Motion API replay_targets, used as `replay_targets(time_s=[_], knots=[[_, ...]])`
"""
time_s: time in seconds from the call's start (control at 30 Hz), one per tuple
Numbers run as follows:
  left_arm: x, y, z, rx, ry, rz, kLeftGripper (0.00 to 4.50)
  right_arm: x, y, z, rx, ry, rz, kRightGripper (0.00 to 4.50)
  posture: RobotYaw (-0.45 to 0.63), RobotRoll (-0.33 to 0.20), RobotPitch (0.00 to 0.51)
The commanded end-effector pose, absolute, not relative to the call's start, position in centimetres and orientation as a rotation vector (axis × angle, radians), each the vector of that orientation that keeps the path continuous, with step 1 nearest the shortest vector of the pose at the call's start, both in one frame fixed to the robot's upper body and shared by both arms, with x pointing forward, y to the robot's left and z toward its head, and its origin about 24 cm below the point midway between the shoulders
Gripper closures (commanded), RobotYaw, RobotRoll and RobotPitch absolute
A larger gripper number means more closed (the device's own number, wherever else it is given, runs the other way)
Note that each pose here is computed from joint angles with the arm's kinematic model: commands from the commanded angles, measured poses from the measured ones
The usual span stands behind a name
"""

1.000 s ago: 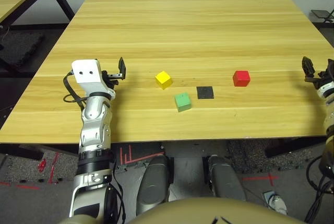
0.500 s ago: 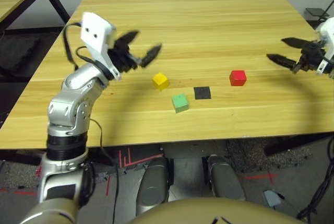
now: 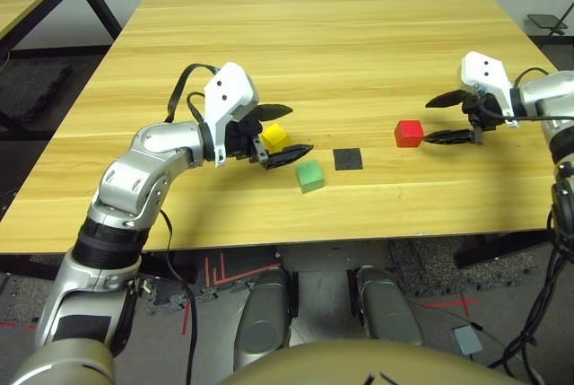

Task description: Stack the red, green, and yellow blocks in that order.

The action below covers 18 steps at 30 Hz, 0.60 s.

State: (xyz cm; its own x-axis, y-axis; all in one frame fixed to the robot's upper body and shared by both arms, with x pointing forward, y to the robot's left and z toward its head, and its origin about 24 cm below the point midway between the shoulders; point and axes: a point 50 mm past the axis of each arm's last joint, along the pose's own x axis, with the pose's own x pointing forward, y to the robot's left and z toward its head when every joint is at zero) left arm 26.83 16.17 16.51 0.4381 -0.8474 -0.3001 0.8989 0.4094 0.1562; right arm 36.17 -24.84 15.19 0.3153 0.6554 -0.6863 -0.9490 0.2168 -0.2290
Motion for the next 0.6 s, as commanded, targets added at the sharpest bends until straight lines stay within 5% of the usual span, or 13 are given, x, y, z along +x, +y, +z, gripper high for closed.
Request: replay_targets(time_s=[0.03, 0.3, 0.6], knots=[[26.2, 16.3, 16.0, 0.336, 0.225, -1.104, 0.05, 36.4, -24.1, 14.8, -0.742, 0.521, 1.187, 0.00, 0.35, -0.152, 0.044], [25.2, 16.5, 16.0, 0.322, 0.232, -1.050, 0.05, 37.0, -22.3, 13.8, -0.778, 0.537, 1.202, 0.00, 0.41, -0.155, 0.057], [24.7, 16.9, 16.2, 0.316, 0.238, -1.007, 0.00, 37.3, -21.4, 13.4, -0.821, 0.546, 1.186, 2.42, 0.44, -0.154, 0.070]])
